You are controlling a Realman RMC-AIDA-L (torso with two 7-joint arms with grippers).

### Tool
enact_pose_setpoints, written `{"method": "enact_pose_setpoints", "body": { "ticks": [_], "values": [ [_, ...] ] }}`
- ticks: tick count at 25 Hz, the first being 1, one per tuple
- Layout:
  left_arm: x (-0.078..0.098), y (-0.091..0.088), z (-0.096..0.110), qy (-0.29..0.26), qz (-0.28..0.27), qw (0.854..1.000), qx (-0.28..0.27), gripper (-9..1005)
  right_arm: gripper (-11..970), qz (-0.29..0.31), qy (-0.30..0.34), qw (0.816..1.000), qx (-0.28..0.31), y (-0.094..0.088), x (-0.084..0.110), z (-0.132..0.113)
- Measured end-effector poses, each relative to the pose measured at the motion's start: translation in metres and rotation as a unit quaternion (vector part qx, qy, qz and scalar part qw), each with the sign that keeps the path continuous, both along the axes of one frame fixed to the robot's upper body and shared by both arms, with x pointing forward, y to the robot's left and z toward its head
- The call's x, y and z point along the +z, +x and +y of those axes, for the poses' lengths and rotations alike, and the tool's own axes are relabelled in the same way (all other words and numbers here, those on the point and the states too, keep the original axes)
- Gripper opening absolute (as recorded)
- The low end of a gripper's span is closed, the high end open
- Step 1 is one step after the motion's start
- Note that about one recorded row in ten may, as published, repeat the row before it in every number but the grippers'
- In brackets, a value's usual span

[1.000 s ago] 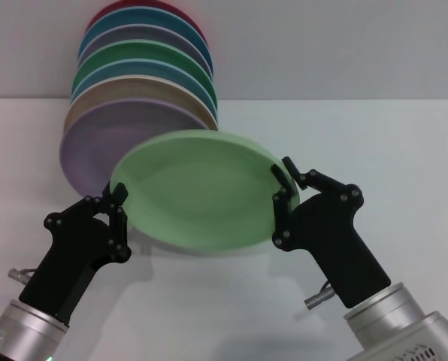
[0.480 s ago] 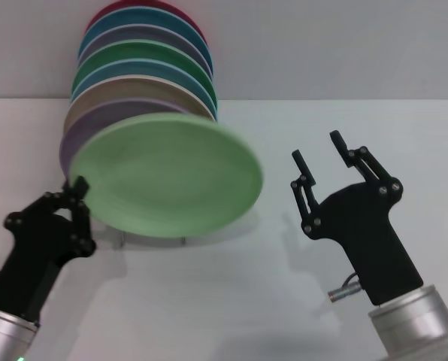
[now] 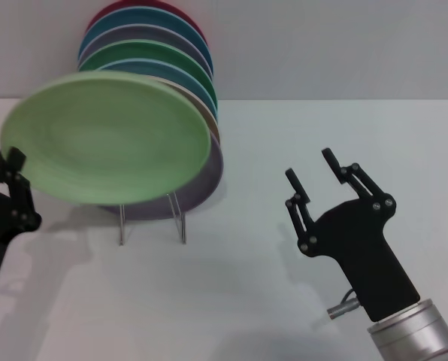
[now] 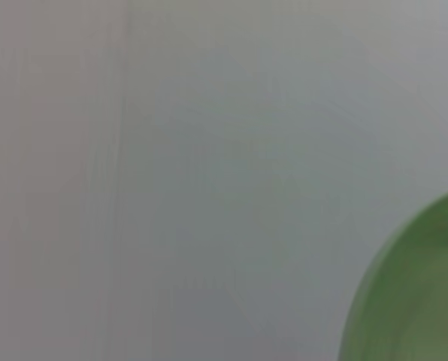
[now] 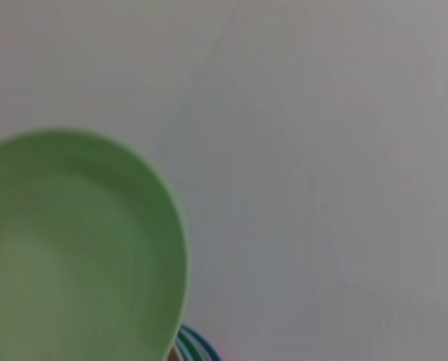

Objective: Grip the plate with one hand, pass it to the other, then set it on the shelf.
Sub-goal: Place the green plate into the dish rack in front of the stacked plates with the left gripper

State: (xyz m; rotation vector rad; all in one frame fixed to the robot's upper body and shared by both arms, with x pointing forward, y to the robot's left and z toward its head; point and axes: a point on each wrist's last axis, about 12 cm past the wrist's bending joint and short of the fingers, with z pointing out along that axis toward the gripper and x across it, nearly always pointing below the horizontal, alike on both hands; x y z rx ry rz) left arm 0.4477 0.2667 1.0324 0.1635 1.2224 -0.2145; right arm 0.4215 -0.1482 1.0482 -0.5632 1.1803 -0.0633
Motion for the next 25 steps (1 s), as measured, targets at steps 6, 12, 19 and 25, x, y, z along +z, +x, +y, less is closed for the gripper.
{"method": "enact_pose_setpoints", "body": {
  "ticks": [6,12,19,25],
  "values": [
    [0.009,0.004,0.005,0.001,-0.034,0.999,0.002,104,434,0.02,-0.013,0.999,-0.023,0.005,-0.01,-0.01],
    [0.01,0.01,0.01,0.029,-0.043,0.999,-0.007,113,434,0.029,-0.02,0.998,-0.044,0.01,-0.014,-0.019],
    [0.005,0.015,0.016,0.076,-0.026,0.997,-0.017,125,434,0.03,-0.025,0.996,-0.075,0.014,-0.016,-0.03],
    [-0.002,0.017,0.018,0.101,0.003,0.995,-0.025,134,434,0.022,-0.022,0.995,-0.099,0.021,-0.015,-0.041]
  ]
}}
